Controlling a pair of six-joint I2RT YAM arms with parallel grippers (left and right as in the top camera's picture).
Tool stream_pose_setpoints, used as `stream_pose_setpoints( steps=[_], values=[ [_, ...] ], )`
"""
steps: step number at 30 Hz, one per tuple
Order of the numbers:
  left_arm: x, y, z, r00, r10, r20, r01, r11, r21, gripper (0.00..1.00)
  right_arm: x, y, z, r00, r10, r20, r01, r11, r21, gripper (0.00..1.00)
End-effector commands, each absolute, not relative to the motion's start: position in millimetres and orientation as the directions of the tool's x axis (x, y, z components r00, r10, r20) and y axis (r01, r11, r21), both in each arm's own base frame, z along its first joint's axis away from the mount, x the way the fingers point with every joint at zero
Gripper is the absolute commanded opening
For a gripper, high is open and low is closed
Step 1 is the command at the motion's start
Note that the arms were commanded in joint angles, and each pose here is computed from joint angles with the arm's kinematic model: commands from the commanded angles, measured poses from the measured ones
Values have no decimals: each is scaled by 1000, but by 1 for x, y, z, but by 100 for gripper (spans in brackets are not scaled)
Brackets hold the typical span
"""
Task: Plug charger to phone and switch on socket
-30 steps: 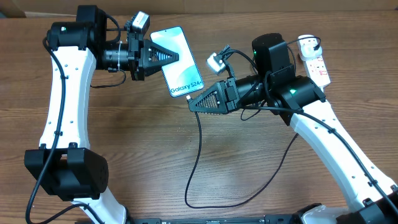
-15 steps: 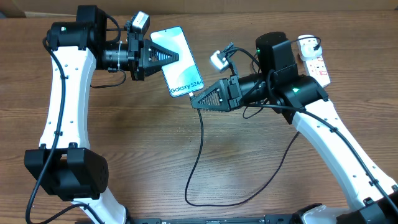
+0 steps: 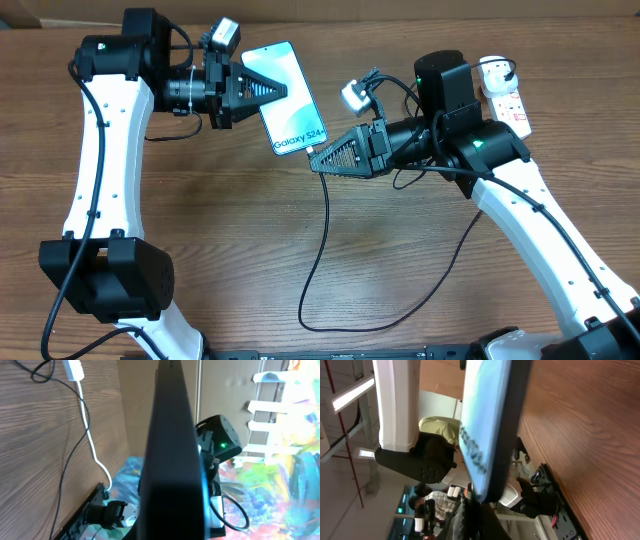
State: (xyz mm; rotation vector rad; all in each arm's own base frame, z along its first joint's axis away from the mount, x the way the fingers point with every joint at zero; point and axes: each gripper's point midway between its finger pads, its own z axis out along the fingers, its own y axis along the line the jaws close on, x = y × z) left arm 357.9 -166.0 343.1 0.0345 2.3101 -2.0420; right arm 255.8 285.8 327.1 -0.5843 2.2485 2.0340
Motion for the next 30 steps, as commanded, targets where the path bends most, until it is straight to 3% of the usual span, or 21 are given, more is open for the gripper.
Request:
stream_pose_setpoints(
  steps=[1, 5, 30],
  values=[
    [353, -169, 365, -994, -9, -113, 113, 33, -993, 4, 250, 284, 336, -922, -255, -291, -309, 32, 950, 4],
    [353, -169, 365, -994, -9, -113, 113, 33, -993, 4, 244, 283, 341, -915, -284, -288, -299, -6, 954, 4],
    [352, -170, 369, -993, -6, -120, 120, 11, -993, 4, 247, 284, 342, -923, -272, -273, -285, 6, 959, 4]
  ],
)
